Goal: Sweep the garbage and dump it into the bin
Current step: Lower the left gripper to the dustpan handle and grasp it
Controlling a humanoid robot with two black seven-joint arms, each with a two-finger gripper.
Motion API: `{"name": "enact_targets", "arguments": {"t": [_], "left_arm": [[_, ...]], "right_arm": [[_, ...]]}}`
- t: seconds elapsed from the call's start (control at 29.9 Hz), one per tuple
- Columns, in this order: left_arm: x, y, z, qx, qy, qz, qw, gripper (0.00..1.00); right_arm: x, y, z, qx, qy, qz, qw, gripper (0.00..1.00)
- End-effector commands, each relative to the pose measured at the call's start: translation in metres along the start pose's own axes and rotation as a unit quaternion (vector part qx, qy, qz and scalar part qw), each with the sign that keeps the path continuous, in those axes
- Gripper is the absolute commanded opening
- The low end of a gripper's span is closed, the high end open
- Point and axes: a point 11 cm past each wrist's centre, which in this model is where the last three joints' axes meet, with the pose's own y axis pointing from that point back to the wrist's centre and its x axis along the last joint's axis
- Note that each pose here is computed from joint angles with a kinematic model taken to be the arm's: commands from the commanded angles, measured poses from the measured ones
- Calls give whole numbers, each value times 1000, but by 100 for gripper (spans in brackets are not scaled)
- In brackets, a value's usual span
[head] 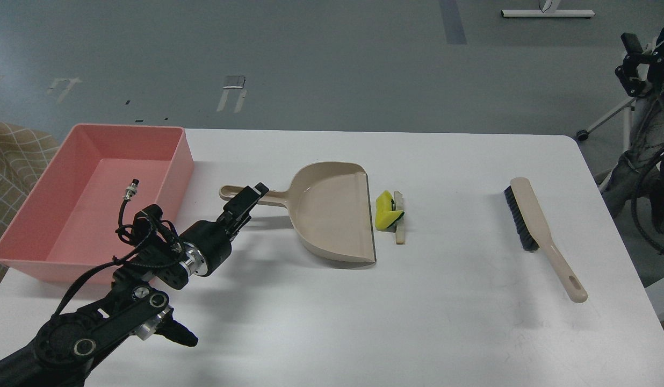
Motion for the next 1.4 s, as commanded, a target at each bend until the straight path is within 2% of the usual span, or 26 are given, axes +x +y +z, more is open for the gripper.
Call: {"name": "enact_targets", "arguments": {"t": [0.0, 0.5, 0.64, 0.7, 0.74, 0.8, 0.84, 0.9, 0.97, 1.37], "left_arm": [[-2, -5, -6, 11, 7, 5, 1000, 98], [1, -34, 7, 7, 17, 31, 999, 96], [2, -37, 3, 15, 19, 36, 999, 90], [0, -40, 3, 15, 21, 39, 999, 82], [-1, -40, 2, 18, 22, 39, 999, 75], [-2, -41, 2, 21, 24, 39, 999, 53], [-2, -41, 0, 27, 24, 39, 999, 36], [-2, -42, 1, 30, 25, 39, 998, 23], [-1, -42, 1, 32, 26, 38, 998, 0], [1, -44, 6, 27, 33, 43, 998, 0]], "right_arm": [[0, 1, 1, -1, 0, 0, 1000, 100], [-1, 0, 1, -1, -1, -1, 1000, 100], [-1, 0, 1, -1, -1, -1, 1000, 100], [0, 0, 1, -1, 0, 0, 1000, 100], [0, 0, 1, -1, 0, 0, 1000, 100], [0, 0, 1, -1, 0, 0, 1000, 100], [0, 0, 1, -1, 0, 0, 1000, 100], [0, 0, 1, -1, 0, 0, 1000, 100], [0, 0, 1, -1, 0, 0, 1000, 100], [2, 2, 2, -8, 6, -4, 1000, 100]]}}
